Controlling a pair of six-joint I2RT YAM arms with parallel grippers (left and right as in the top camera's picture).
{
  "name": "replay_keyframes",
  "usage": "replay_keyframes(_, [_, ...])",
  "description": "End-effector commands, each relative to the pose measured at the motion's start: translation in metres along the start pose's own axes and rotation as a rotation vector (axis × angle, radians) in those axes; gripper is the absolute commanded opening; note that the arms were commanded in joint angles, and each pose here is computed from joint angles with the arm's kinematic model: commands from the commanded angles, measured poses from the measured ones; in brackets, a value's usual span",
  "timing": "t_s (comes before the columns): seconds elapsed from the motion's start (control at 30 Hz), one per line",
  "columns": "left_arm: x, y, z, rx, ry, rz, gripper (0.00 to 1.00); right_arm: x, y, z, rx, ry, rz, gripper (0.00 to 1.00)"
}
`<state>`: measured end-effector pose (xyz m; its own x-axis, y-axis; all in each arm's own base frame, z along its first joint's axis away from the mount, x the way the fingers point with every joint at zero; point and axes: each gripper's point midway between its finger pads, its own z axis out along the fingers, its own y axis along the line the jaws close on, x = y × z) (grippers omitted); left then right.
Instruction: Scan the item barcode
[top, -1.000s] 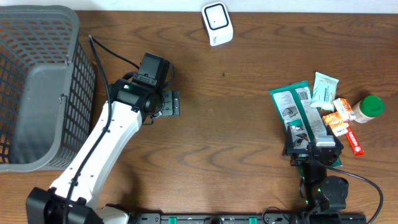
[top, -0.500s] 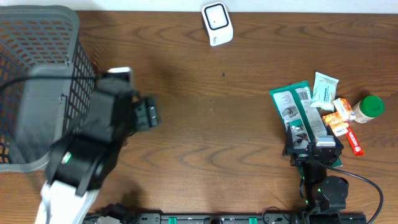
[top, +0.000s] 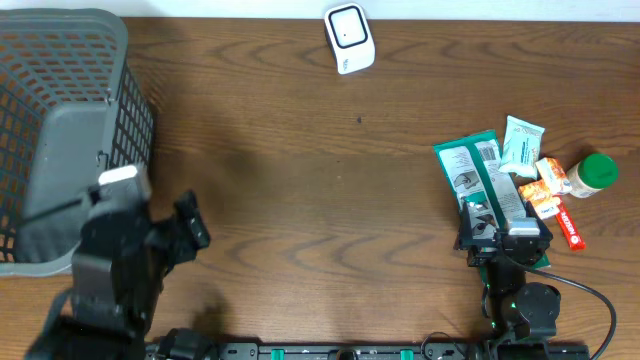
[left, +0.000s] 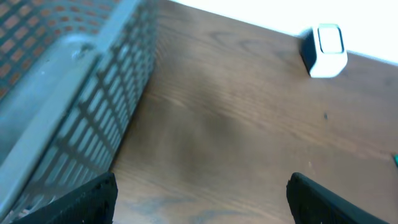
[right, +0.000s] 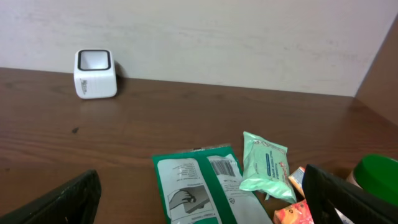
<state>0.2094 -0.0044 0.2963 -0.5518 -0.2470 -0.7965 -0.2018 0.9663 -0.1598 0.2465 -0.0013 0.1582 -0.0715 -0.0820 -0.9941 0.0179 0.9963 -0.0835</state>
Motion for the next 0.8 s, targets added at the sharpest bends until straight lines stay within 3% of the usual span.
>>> replay_keyframes(0.0, [0.020, 0.015, 0.004, -0.009, -0.039, -0.094, 0.87, 0.000, -0.002, 0.000, 0.013, -0.002, 0.016, 0.99])
replay_keyframes(0.23, [0.034, 0.013, 0.019, 0.078, -0.195, -0.133, 0.87, 0.000, -0.002, 0.000, 0.013, -0.002, 0.016, 0.99])
replay_keyframes(0.47, [0.002, 0.003, 0.005, 0.257, -0.553, -0.215, 0.87, 0.000, -0.002, 0.000, 0.013, -0.002, 0.016, 0.99])
replay_keyframes(0.77, [-0.011, -0.002, -0.007, 0.392, -0.820, -0.219, 0.87, 0.000, -0.002, 0.000, 0.013, -0.002, 0.016, 0.99])
